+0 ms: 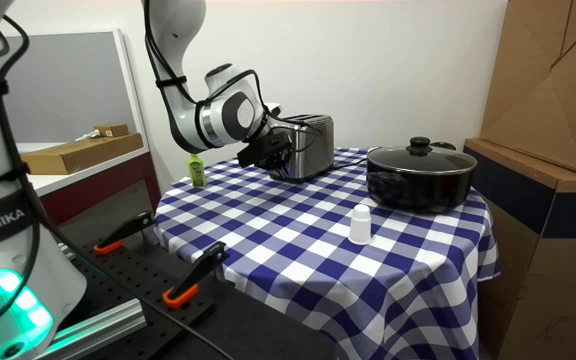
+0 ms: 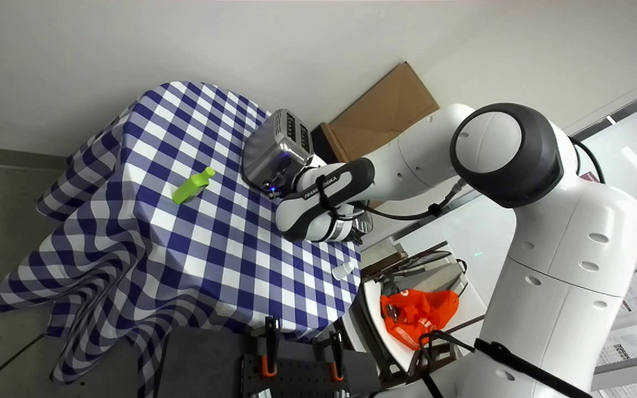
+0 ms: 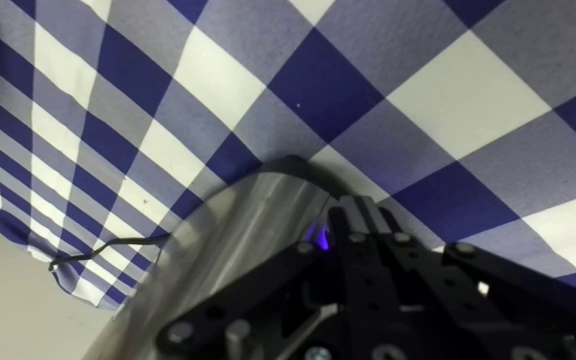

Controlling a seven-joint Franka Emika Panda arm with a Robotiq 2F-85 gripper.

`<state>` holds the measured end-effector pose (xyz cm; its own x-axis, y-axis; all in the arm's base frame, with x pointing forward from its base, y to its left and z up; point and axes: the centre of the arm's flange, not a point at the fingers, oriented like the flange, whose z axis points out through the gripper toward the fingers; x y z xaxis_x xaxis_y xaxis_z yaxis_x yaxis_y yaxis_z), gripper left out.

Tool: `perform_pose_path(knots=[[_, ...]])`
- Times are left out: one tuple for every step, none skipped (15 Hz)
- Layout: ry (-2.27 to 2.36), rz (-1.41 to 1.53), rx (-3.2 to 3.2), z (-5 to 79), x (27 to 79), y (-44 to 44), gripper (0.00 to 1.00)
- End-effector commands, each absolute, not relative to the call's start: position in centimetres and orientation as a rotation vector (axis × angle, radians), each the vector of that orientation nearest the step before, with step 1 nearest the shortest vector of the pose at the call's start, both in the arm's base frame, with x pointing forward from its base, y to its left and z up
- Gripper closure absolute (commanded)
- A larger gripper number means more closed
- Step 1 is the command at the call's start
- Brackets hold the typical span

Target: Push the toaster lever up

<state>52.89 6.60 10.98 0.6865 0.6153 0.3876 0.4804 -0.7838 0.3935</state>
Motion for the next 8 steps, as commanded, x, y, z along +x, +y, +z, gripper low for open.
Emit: perform_pose_path(knots=[[0.859, 0.784, 2.605, 10.79, 53.65, 6.9, 1.0], [0.856, 0.792, 2.6, 10.76, 53.66, 6.89, 1.0], [0.854, 0.792, 2.598, 10.7, 53.63, 6.87, 1.0], [0.854, 0.786, 2.599, 10.67, 53.54, 6.85, 1.0], [0.859, 0.764, 2.607, 10.64, 53.44, 6.87, 1.0], [0.867, 0.738, 2.628, 10.69, 53.28, 6.89, 1.0], [0.878, 0.708, 2.648, 10.91, 53.02, 6.95, 1.0], [0.89, 0.666, 2.662, 11.07, 52.82, 7.01, 1.0]])
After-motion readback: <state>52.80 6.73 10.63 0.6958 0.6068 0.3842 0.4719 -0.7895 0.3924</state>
